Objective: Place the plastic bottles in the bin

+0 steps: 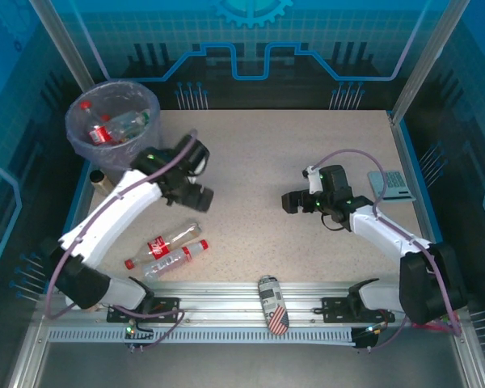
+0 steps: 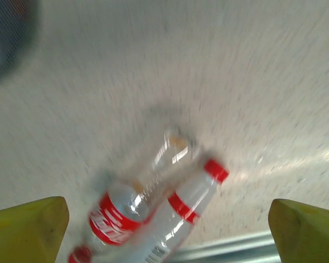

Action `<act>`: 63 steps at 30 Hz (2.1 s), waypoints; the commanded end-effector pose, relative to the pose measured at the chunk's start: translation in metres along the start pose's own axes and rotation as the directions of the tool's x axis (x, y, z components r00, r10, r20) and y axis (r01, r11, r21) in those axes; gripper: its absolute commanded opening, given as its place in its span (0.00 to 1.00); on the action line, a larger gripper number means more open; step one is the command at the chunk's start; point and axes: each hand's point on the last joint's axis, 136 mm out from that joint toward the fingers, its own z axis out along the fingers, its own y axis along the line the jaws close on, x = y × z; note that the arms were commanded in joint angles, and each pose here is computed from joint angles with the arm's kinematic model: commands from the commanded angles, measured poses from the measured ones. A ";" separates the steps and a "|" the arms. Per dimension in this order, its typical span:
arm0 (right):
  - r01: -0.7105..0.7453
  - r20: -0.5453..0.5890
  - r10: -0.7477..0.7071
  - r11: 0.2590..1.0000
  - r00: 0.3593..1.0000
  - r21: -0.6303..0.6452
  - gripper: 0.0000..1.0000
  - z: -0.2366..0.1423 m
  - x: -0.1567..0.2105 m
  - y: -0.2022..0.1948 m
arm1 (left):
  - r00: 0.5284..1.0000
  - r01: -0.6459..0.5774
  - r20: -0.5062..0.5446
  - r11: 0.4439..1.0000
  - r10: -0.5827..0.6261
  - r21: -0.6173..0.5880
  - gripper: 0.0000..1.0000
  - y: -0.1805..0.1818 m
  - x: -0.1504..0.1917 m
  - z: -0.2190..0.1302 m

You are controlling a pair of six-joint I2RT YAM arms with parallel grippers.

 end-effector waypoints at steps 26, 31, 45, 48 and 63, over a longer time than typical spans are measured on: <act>-0.002 0.031 0.003 1.000 1.000 -0.015 1.00 0.001 -0.016 -0.003 | 0.848 0.235 -0.478 0.971 -0.230 -0.050 0.99 0.004 0.074 0.114; -0.007 0.026 0.007 1.000 1.000 -0.016 1.00 0.004 -0.016 -0.005 | 0.834 0.210 -0.511 0.976 -0.209 -0.056 0.97 -0.001 0.075 0.130; -0.012 0.019 0.012 1.000 1.000 -0.003 1.00 0.001 -0.015 -0.008 | 0.890 0.206 -0.424 0.977 -0.169 0.045 0.77 -0.039 0.021 0.160; -0.023 0.017 0.023 1.000 1.000 -0.012 1.00 -0.003 -0.014 -0.005 | 0.901 0.239 -0.396 0.965 -0.179 0.107 0.72 -0.055 0.007 0.162; -0.140 -0.304 0.123 0.989 0.945 -0.035 0.83 -0.034 0.097 0.109 | 0.909 0.293 -0.349 0.945 -0.228 0.145 0.61 -0.044 0.000 0.170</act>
